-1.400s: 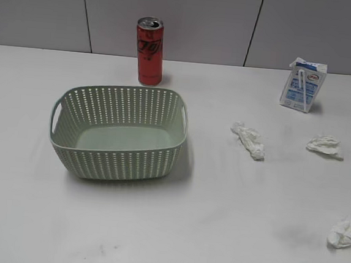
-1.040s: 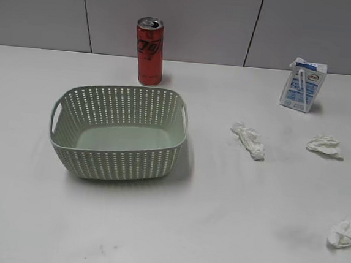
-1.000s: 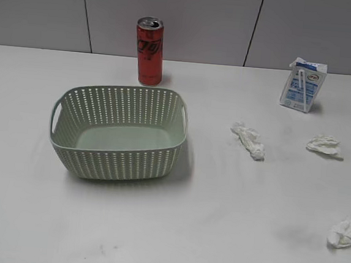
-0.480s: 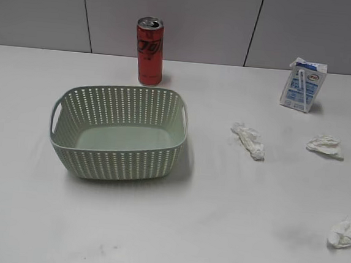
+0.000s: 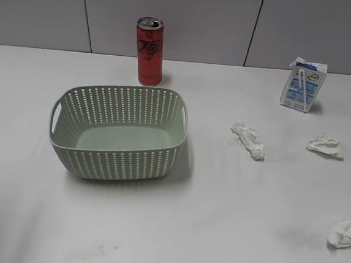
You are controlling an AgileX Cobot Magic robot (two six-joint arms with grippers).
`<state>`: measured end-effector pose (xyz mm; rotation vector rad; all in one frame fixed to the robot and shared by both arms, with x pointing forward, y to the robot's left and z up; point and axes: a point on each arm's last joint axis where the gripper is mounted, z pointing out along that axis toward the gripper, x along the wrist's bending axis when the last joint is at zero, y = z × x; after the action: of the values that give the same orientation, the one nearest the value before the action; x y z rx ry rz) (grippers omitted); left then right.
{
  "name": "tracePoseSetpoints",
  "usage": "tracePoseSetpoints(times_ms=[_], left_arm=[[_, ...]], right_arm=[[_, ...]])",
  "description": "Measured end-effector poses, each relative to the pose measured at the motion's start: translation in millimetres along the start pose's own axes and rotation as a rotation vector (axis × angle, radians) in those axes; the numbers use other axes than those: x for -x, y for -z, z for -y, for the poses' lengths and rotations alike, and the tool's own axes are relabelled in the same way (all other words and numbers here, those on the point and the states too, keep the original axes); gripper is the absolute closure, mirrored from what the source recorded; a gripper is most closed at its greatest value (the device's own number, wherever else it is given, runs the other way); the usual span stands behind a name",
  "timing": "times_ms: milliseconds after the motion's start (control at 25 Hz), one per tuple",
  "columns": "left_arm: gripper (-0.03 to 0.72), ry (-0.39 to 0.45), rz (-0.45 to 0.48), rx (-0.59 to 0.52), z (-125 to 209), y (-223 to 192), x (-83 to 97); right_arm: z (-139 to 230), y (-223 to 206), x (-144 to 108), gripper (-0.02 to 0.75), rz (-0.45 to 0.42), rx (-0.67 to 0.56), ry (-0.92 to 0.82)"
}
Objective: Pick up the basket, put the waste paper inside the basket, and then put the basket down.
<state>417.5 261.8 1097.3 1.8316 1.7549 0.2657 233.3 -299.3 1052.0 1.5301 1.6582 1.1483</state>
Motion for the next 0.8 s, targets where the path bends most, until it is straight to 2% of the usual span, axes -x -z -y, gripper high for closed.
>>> tracePoseSetpoints(times_ms=[160,320,400,560,800], left_arm=[[0.102,-0.032,0.007,-0.085,-43.3,-36.2,9.3],[0.105,-0.107,-0.014,-0.176,-68.9,-78.7,32.4],[0.105,-0.126,-0.056,-0.237,-73.7,-105.3,41.5],[0.105,-0.113,-0.091,-0.327,-77.5,-151.5,51.9],[0.107,-0.062,-0.130,-0.424,-76.6,-206.4,49.6]], right_arm=[[0.0,0.0,0.0,0.333,0.000,0.000,0.000],[0.0,0.0,0.0,0.333,0.000,0.000,0.000],[0.0,0.0,0.0,0.333,0.000,0.000,0.000],[0.0,0.0,0.0,0.333,0.000,0.000,0.000],[0.0,0.0,0.0,0.333,0.000,0.000,0.000]])
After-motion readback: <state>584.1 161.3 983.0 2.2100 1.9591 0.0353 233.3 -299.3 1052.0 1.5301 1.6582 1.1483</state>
